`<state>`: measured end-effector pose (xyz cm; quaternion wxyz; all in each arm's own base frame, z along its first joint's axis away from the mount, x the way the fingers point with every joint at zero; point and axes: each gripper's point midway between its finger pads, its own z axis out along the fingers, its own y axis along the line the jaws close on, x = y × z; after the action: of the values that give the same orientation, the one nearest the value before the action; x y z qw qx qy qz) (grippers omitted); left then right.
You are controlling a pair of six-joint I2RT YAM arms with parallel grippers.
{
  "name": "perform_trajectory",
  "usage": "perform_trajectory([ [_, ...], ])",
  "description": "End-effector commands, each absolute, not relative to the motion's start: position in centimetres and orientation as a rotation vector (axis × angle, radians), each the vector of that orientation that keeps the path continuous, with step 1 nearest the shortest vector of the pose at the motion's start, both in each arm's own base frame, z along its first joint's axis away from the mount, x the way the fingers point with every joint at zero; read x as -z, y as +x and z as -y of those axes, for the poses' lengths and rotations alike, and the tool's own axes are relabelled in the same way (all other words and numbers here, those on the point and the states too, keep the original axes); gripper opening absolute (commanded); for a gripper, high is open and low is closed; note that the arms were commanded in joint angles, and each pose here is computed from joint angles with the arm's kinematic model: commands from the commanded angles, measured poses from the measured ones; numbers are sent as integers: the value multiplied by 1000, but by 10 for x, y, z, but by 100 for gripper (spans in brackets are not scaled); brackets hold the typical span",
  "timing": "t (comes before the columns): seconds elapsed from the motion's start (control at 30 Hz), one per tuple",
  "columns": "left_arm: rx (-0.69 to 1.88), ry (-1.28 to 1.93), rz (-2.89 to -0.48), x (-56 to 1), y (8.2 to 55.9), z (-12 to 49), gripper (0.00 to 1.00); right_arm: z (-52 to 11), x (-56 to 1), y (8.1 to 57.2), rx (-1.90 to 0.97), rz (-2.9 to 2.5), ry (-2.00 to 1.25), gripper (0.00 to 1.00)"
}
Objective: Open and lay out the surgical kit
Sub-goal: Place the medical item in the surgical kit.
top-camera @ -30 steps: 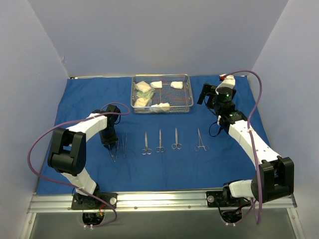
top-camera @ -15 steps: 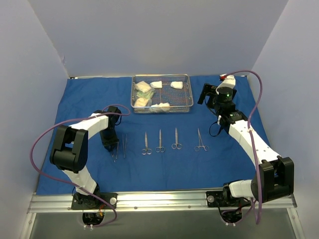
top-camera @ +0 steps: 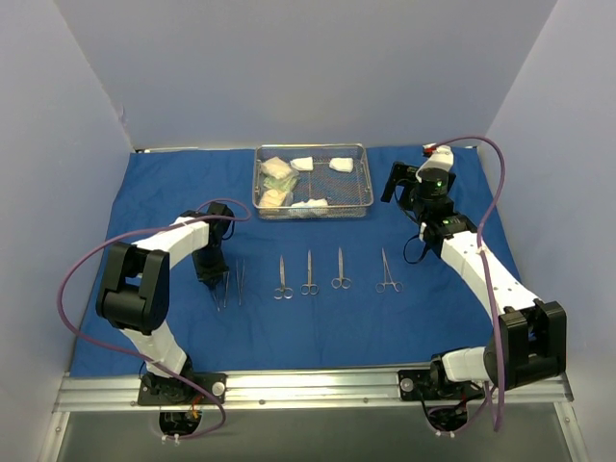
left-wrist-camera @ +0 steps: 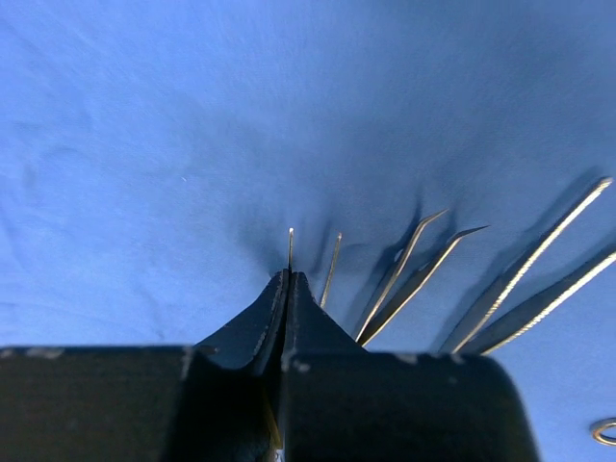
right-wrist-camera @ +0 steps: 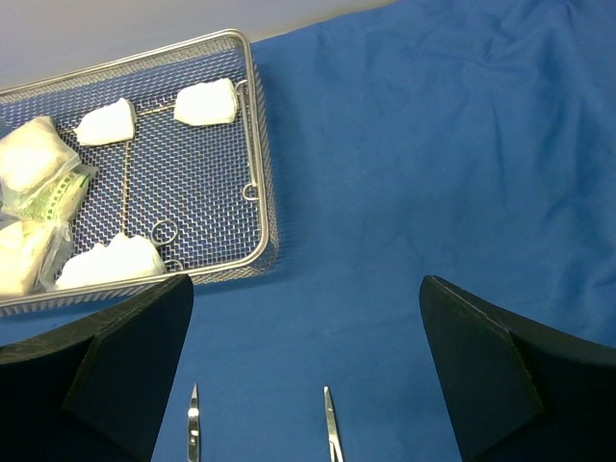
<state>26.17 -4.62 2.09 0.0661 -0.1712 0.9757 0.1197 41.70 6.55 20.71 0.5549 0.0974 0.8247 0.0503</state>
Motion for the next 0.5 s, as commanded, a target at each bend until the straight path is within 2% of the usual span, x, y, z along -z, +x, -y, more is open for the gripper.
perform_trajectory([
  [0.0,-369,-481,-2858,-47,281,40,2,-65,-229,424,-130,-1901,228,100],
  [0.47,-384,-340,-2839,-33,302,40,2,-62,-229,424,-108,-1897,226,100],
])
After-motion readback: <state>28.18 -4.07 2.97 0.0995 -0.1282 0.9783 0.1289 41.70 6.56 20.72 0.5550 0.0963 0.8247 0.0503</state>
